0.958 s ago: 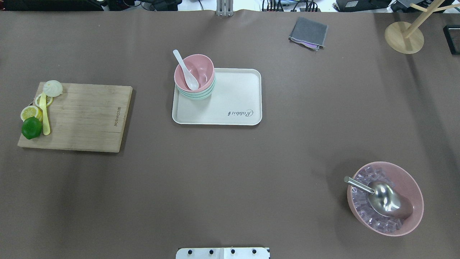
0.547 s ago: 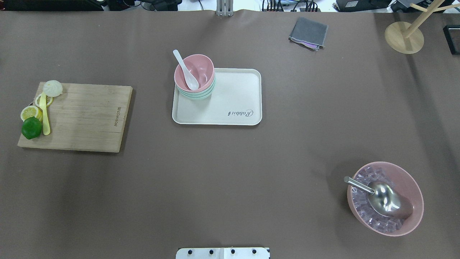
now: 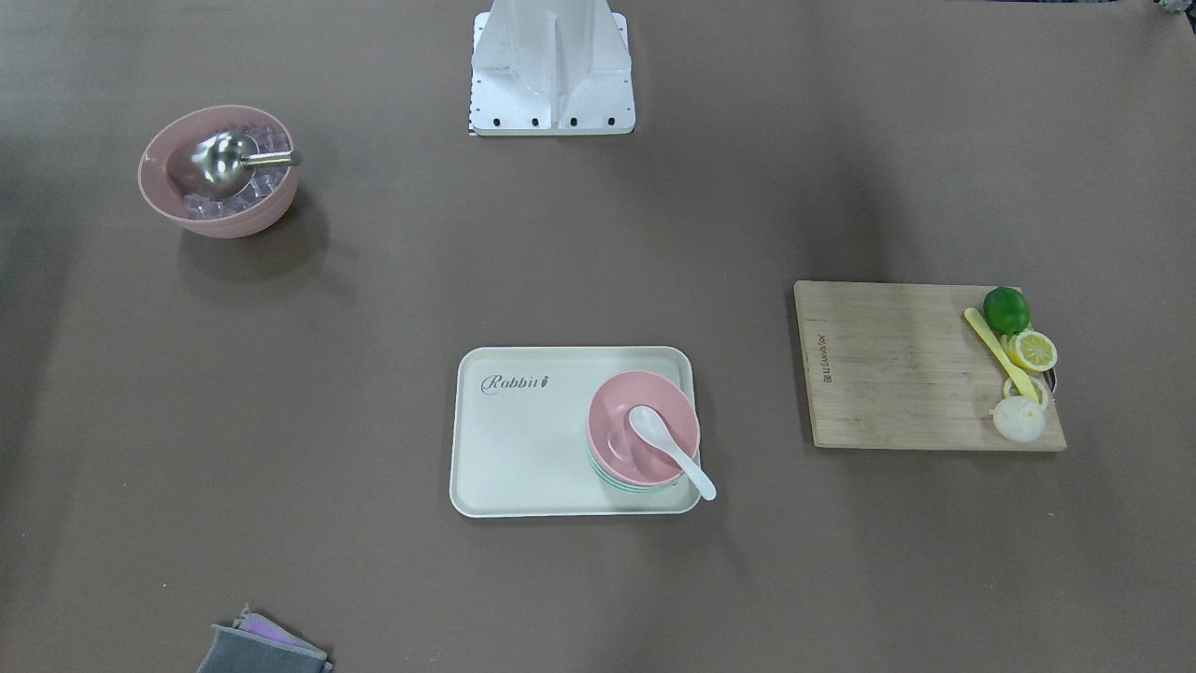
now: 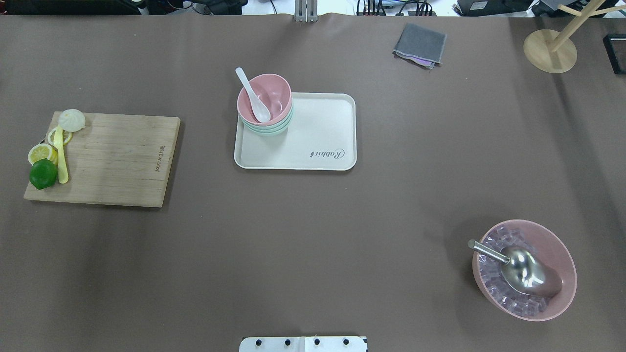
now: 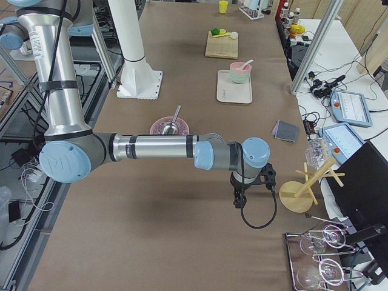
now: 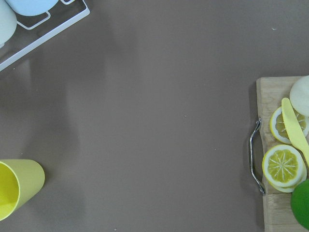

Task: Stack pink bowl on green and place spoon

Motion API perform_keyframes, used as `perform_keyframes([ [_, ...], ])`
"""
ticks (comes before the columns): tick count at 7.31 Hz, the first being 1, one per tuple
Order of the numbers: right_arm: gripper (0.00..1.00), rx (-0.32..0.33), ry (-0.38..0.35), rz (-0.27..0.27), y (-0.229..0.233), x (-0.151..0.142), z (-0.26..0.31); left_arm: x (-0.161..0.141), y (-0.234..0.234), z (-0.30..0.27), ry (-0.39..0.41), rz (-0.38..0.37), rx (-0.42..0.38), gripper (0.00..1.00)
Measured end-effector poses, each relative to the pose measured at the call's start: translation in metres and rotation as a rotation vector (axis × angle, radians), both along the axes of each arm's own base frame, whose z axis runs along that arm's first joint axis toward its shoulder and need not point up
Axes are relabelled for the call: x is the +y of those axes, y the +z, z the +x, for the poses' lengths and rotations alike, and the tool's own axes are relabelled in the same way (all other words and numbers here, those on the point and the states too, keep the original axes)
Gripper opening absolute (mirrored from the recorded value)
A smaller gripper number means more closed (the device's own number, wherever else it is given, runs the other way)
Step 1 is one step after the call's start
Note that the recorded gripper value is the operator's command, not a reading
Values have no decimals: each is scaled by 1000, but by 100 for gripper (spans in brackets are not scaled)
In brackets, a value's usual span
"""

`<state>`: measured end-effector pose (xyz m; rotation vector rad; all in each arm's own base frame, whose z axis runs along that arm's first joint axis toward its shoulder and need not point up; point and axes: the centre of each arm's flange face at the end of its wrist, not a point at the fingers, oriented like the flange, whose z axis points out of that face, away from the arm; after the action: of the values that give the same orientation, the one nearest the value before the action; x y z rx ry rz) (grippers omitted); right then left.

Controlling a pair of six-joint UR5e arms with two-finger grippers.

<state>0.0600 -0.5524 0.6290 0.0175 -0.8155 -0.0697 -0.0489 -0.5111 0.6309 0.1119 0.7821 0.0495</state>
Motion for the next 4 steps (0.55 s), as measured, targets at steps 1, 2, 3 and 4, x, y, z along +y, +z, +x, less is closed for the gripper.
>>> perform_keyframes([
  [1, 100, 0, 0, 0, 0, 0, 0, 2, 1, 0, 0, -1, 0, 98],
  [2, 100, 0, 0, 0, 0, 0, 0, 2, 1, 0, 0, -2, 0, 98],
  [3, 100, -1, 0, 1, 0, 0, 0, 2, 1, 0, 0, -3, -1, 98],
  [4, 100, -3, 0, 1, -1, 0, 0, 3, 2, 0, 0, -3, -1, 98],
])
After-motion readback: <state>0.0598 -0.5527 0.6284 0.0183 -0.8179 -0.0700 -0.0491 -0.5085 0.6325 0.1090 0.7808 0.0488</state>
